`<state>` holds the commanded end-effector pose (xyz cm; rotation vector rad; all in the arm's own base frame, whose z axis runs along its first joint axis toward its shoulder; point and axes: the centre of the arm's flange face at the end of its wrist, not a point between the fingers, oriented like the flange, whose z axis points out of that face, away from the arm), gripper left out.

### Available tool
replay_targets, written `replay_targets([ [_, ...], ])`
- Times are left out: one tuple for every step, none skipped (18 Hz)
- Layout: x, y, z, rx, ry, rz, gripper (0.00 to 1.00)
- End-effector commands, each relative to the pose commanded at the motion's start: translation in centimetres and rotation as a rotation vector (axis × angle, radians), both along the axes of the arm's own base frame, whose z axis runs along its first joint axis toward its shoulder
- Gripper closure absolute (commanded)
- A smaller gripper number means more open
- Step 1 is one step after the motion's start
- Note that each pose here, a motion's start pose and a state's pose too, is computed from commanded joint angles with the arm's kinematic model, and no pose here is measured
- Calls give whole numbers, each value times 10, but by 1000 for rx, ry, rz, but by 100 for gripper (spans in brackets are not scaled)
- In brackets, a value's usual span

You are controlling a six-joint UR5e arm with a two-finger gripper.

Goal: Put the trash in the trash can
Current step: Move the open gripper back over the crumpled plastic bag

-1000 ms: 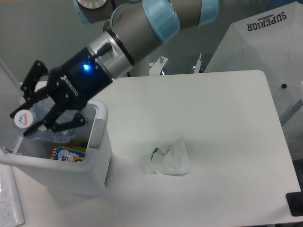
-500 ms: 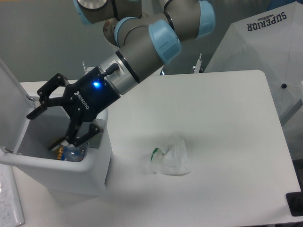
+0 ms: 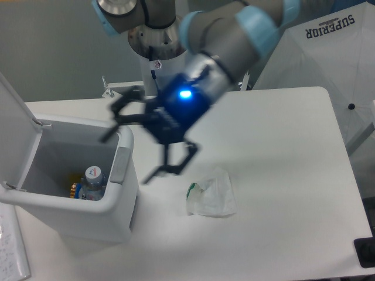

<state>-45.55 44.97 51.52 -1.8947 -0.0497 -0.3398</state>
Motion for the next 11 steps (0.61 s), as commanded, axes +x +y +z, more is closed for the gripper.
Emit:
replay_targets([
  [-16,-14,-4,-6,-3,34,0],
  [-34,-27,-14,-13,-9,63,0],
  [-53,-36,-29,-22,-27,86,0],
  [-64,-41,-40,-29,-42,101,0],
  [-71,-42,-50,-45,-50,111,0],
  [-76,-42,-62,-69,-51,121,0],
  [-80,-42,-71,-100,-39,131,0],
  [-81,-42,-82,-132,-28,140,0],
  [-81,-43,-89,-162,-15,147,0],
  [-79,-42,-103,-197,-15,151,0],
  [-79,-43,-117,-237,-14,159,0],
])
